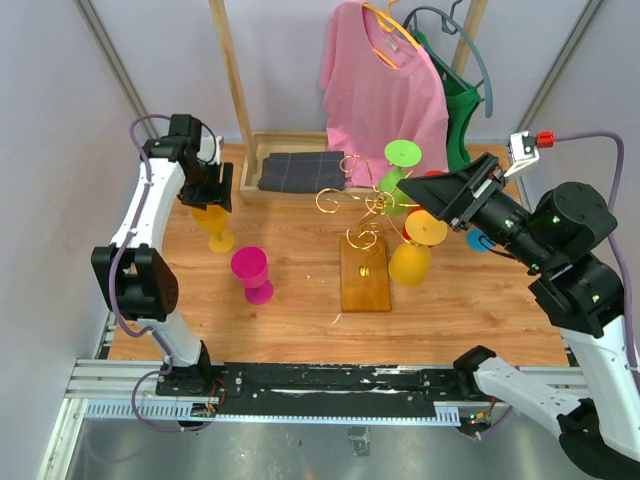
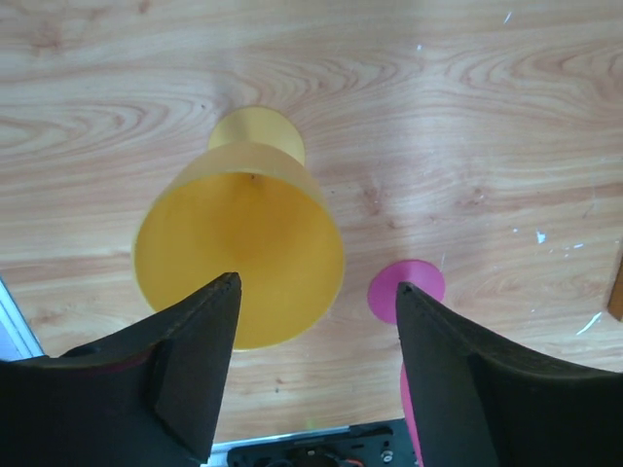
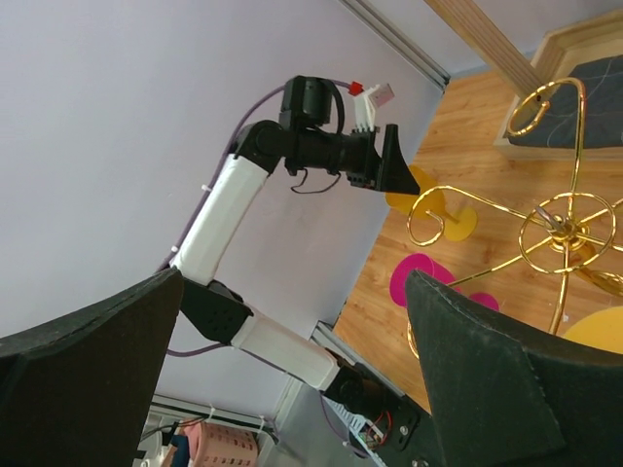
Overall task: Take the wine glass off the wine glass rack
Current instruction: Place the wine glass at the center of the board.
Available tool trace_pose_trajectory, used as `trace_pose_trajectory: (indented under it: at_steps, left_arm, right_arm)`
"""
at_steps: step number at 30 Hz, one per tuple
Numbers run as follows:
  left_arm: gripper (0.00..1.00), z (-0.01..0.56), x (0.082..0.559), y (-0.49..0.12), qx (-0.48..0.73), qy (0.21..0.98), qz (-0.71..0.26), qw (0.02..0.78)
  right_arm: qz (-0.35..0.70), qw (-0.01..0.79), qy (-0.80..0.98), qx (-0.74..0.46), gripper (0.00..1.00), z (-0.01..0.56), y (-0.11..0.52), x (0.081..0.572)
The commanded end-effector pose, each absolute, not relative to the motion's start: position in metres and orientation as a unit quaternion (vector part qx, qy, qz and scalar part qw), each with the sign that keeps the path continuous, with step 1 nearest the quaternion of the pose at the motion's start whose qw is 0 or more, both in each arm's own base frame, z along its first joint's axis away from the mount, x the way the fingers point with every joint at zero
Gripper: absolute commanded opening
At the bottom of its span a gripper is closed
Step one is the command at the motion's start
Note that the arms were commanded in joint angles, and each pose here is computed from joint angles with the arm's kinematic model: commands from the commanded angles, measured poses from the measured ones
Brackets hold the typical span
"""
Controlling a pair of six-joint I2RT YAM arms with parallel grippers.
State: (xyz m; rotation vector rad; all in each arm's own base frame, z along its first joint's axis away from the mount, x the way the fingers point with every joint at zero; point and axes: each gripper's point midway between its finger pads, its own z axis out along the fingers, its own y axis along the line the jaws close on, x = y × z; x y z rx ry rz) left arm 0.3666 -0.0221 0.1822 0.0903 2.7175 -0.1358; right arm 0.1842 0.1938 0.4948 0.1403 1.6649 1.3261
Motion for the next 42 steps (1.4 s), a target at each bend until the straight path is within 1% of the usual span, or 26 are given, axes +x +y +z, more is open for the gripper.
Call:
trace_pose_trajectory:
  at_steps: [1,4,8,12,17,18,20,22,24,27,30,31,36,42]
  left_arm:
    - [0.73,0.216,0.378,-0.022,0.039,0.967,-0.055,0.244]
    - [0.81,0.241,0.385,-0.025,0.046,0.959,-0.06,0.274]
    - [0.86,0.266,0.386,-0.029,0.054,0.948,-0.071,0.304]
    - [0.87,0.285,0.381,-0.042,0.066,0.937,-0.104,0.326]
    - [0.87,0.324,0.377,-0.058,0.092,0.911,-0.145,0.375]
    - [0.87,0.331,0.378,-0.06,0.096,0.906,-0.149,0.385]
    - [0.87,0.346,0.38,-0.062,0.1,0.896,-0.154,0.405]
    - [0.87,0.356,0.381,-0.065,0.101,0.889,-0.159,0.418]
    - [0.87,0.364,0.383,-0.068,0.101,0.883,-0.167,0.427]
    - [0.86,0.371,0.385,-0.072,0.099,0.878,-0.178,0.432]
    - [0.86,0.38,0.385,-0.079,0.101,0.871,-0.198,0.438]
    - [0.86,0.384,0.385,-0.083,0.102,0.867,-0.21,0.44]
    - [0.86,0.414,0.385,-0.11,0.111,0.828,-0.287,0.469]
    - [0.86,0.427,0.385,-0.138,0.14,0.811,-0.3,0.482]
  right_arm:
    - [0.513,0.488,0.704,0.054,0.98,0.482,0.187,0.187]
    - [0.484,0.503,0.713,0.063,0.99,0.476,0.177,0.189]
    - [0.446,0.509,0.733,0.069,0.98,0.468,0.167,0.192]
    - [0.429,0.512,0.74,0.075,0.98,0.472,0.16,0.193]
    - [0.388,0.529,0.747,0.105,0.99,0.475,0.134,0.185]
    - [0.38,0.527,0.751,0.115,1.0,0.473,0.128,0.181]
    - [0.374,0.514,0.759,0.138,0.94,0.466,0.119,0.172]
    - [0.373,0.488,0.773,0.156,0.86,0.453,0.116,0.161]
    - [0.383,0.463,0.78,0.176,0.81,0.438,0.114,0.15]
    - [0.394,0.434,0.783,0.21,0.72,0.411,0.114,0.144]
    - [0.411,0.422,0.774,0.233,0.64,0.399,0.117,0.143]
    - [0.418,0.421,0.769,0.239,0.62,0.398,0.118,0.144]
    - [0.437,0.416,0.751,0.268,0.6,0.39,0.121,0.153]
    - [0.435,0.42,0.74,0.295,0.57,0.378,0.119,0.163]
